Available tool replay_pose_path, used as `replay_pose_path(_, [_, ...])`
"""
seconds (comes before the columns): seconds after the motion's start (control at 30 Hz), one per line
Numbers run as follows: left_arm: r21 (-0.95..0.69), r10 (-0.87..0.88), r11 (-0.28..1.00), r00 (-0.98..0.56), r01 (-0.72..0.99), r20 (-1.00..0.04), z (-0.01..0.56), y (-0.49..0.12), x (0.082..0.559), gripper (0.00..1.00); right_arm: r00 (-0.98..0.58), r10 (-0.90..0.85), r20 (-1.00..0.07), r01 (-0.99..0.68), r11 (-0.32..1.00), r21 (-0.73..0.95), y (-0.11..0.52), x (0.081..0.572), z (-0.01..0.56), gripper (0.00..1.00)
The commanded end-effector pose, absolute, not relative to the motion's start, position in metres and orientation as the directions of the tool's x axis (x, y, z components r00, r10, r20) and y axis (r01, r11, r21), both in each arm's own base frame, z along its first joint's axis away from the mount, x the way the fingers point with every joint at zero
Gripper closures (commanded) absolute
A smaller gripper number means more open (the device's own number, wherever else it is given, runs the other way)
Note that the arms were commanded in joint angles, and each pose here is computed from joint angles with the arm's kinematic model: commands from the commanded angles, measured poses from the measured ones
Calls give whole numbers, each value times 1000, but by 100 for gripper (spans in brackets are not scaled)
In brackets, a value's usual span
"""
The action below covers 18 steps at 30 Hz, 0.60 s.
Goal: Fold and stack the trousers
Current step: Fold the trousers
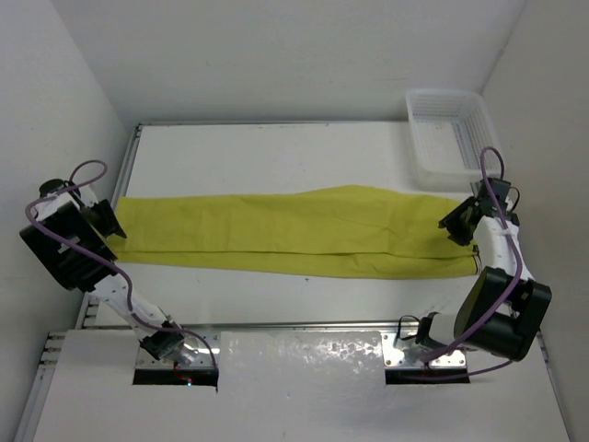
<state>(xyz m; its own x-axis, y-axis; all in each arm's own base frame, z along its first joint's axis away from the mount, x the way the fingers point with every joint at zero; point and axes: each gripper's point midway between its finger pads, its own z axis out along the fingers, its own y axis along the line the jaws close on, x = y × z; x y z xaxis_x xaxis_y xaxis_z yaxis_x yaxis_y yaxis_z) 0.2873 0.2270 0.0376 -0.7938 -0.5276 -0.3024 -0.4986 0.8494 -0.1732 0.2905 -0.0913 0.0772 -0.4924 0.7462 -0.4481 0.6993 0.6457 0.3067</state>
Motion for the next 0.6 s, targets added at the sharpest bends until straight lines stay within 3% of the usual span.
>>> replay_pose_path(0.0, [-165, -540, 841, -787, -515, -297, 37, 227, 283, 50, -458, 763, -457, 713, 622, 323, -95, 284, 85, 62])
replay_pose_path(0.23, [-56, -520, 839, -769, -541, -373, 49, 245, 274, 50, -461, 752, -471, 706, 632, 319, -96, 282, 87, 60])
replay_pose_path(0.57, [-150, -585, 805, -726, -574, -361, 24, 235, 288, 51, -481, 739, -472, 712, 643, 283, -99, 276, 81, 60])
